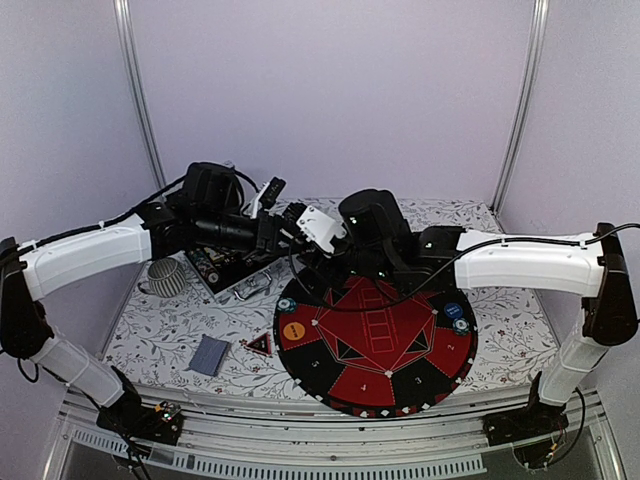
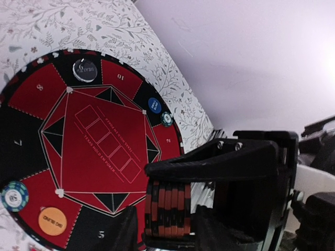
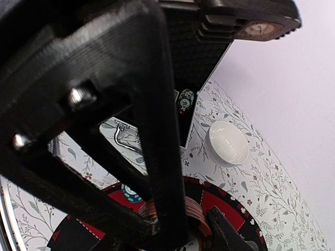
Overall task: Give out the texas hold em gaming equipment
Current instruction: Pass from the left arm to the right, then place the poker chips pile in the big blind area.
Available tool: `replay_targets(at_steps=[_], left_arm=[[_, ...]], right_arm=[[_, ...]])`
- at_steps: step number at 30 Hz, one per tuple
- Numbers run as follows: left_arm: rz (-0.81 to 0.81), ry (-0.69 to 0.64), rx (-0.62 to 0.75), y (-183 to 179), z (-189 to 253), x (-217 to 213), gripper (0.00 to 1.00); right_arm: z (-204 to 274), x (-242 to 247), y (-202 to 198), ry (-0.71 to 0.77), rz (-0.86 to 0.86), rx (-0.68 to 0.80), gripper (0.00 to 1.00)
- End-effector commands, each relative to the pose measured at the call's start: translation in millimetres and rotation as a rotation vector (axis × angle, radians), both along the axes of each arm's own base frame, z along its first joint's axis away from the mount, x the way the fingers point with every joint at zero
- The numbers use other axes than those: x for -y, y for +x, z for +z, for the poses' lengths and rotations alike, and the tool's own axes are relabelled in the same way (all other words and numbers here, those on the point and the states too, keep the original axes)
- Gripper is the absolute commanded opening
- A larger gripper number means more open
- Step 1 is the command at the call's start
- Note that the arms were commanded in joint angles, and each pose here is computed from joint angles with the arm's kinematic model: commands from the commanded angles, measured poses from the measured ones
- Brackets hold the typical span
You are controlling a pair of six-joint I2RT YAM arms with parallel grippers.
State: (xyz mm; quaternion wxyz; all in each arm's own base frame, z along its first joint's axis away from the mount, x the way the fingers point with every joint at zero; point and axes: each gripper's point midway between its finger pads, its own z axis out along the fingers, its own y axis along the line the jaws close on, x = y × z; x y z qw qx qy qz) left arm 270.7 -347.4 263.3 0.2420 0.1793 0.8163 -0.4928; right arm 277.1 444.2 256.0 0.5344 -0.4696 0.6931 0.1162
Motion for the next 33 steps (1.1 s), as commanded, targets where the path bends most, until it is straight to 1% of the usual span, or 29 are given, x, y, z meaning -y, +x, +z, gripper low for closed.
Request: replay_targets(at_steps=[1, 7, 10, 15, 17, 21, 25, 33], left_arm=[[0.006, 0.077, -0.024, -1.7, -30.9, -2.6, 0.49], [0.073, 0.143, -0.005, 11.9, -43.6, -16.0, 0.67], [0.129, 0.205, -0.002, 22.7, -54.1, -32.7, 0.71], [0.214, 0.268, -0.006, 34.9, -67.2, -68.7, 0.72], [0.251, 0.292, -0.008, 38.9, -71.0, -84.4, 0.72], [0.319, 0.334, -0.004, 44.4, -76.6, -111.4, 0.72], [0.33, 0.351, -0.001, 44.4, -79.2, -118.3, 0.72], [0.326, 0.365, -0.001, 44.5, -83.5, -120.0, 0.73]], right_arm=[[-0.4, 8.3, 9.2, 0.021, -0.061, -0.059, 0.02], [-49.4, 17.2, 0.6, -0.028, -0.062, -0.236, 0.02], [-77.8, 19.8, -8.7, -0.07, -0.055, -0.339, 0.02], [-127.0, 25.4, -26.9, -0.171, -0.051, -0.498, 0.02], [-140.9, 24.8, -34.5, -0.178, -0.055, -0.569, 0.02], [-164.2, 17.8, -40.4, -0.208, -0.065, -0.656, 0.02], [-193.2, 8.9, -41.7, -0.299, -0.083, -0.712, 0.02], [-226.2, 12.0, -30.2, -0.395, -0.126, -0.722, 0.02]])
